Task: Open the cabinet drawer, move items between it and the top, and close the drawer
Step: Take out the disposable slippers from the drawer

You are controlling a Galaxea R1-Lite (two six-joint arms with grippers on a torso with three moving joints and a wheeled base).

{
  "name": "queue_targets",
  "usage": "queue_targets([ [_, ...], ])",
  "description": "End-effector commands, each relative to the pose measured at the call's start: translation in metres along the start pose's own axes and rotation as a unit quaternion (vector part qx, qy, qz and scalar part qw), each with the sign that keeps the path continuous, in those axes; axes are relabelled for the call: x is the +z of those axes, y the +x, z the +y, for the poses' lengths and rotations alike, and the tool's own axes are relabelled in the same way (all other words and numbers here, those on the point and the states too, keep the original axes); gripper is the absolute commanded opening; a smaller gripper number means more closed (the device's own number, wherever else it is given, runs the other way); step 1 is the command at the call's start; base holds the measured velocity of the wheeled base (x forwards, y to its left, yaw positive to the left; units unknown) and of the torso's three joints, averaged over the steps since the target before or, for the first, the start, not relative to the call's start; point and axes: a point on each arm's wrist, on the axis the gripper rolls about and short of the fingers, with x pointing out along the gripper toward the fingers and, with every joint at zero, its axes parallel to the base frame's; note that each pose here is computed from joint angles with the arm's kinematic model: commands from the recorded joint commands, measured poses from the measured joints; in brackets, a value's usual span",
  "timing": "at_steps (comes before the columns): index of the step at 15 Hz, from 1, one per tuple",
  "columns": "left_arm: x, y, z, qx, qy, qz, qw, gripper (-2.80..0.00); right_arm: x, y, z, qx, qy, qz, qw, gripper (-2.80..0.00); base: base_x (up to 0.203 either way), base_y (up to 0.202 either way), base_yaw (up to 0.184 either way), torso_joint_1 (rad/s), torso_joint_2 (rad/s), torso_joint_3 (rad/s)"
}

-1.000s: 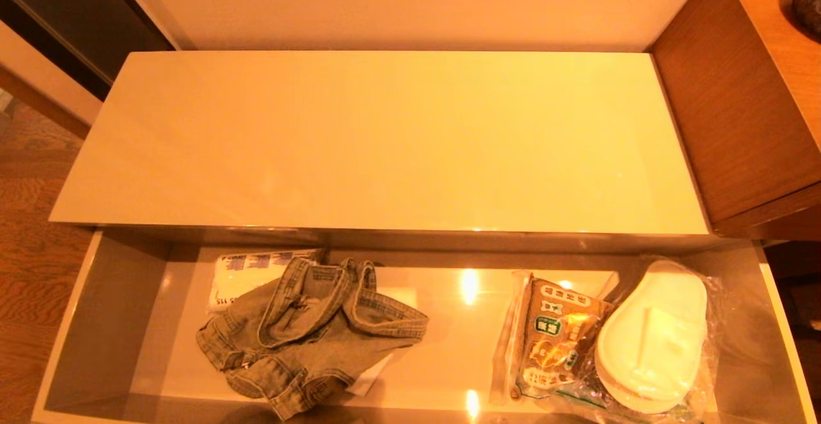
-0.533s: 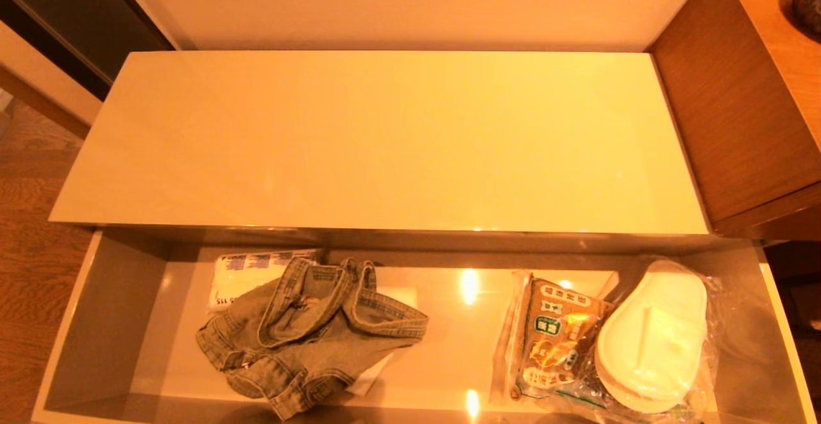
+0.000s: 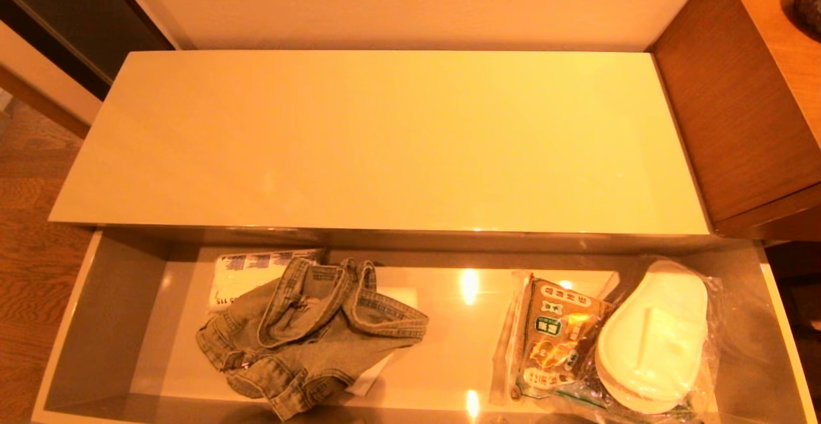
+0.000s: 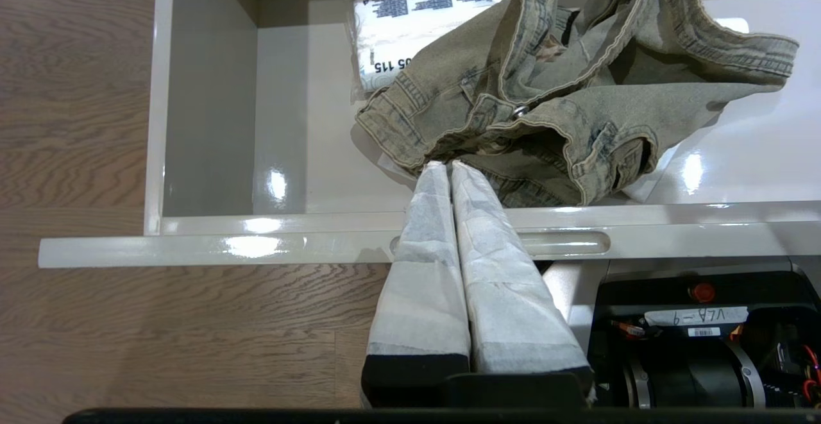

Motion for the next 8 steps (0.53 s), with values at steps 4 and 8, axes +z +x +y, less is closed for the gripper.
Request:
queue_targets([
  [4, 0.0, 0.0, 0.0, 0.0, 0.0, 0.0, 1.0, -2.8, 0.011, 0.048, 0.002, 0.033, 0.082, 0.163, 0.983, -2.8, 0.0, 0.0, 0.0, 0.0, 0.0, 0.0],
  [8, 0.0, 0.0, 0.0, 0.0, 0.0, 0.0, 1.0, -2.8, 0.002, 0.116, -0.012, 0.01, 0.141, 0.234, 0.962, -2.8, 0.0, 0.0, 0.0, 0.0, 0.0, 0.0],
])
